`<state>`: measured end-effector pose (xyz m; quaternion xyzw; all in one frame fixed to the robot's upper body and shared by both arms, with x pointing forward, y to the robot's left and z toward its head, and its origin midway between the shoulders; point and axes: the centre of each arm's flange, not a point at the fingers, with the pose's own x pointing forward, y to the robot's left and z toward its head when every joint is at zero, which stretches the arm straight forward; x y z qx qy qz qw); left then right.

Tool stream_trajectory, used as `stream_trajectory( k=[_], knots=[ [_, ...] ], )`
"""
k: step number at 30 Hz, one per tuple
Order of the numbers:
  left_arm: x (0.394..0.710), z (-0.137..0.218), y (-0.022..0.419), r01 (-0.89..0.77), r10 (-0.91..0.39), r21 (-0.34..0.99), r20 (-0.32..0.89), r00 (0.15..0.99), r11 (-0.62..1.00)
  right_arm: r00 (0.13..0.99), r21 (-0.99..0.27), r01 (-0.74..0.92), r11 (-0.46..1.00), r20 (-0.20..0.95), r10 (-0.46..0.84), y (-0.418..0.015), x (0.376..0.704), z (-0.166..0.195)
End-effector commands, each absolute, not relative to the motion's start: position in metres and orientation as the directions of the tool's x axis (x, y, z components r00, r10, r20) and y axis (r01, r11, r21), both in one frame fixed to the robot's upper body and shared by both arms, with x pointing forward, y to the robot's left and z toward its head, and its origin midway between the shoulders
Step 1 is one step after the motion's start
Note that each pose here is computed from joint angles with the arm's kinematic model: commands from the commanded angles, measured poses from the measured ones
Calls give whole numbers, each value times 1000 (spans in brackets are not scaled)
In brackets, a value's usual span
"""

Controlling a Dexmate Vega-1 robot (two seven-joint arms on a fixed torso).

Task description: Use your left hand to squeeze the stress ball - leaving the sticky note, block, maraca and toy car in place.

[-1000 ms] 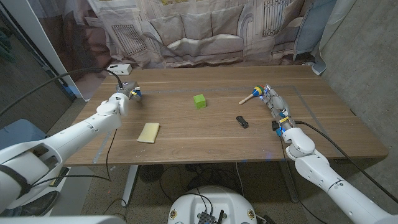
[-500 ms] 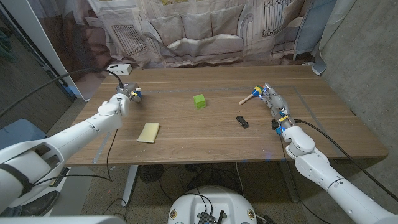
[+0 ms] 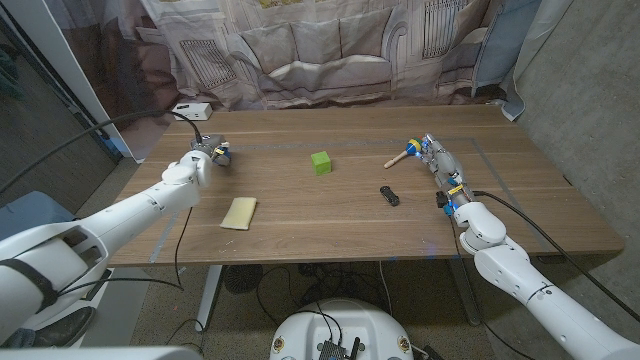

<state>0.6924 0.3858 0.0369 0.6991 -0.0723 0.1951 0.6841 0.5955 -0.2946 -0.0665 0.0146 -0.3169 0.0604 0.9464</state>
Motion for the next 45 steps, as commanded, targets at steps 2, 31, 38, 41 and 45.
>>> stream_trajectory(
  k=[2, 31, 38, 41, 45],
  knots=[
    [695, 34, 384, -349, 186, 934, 357, 915, -79, 788, -19, -118, 993, 606, 105, -295, 595, -65],
    [690, 35, 383, -374, 181, 922, 387, 904, -104, 793, -2, -109, 994, 602, 88, -297, 596, -68],
    [690, 37, 383, -379, 171, 921, 388, 906, -84, 792, -5, -112, 994, 603, 92, -296, 596, -68],
    [689, 37, 383, -384, 175, 920, 393, 903, -80, 792, -4, -113, 994, 604, 93, -295, 596, -67],
    [689, 37, 384, -393, 169, 918, 397, 902, -60, 792, -5, -112, 994, 604, 92, -295, 596, -66]
  ],
)
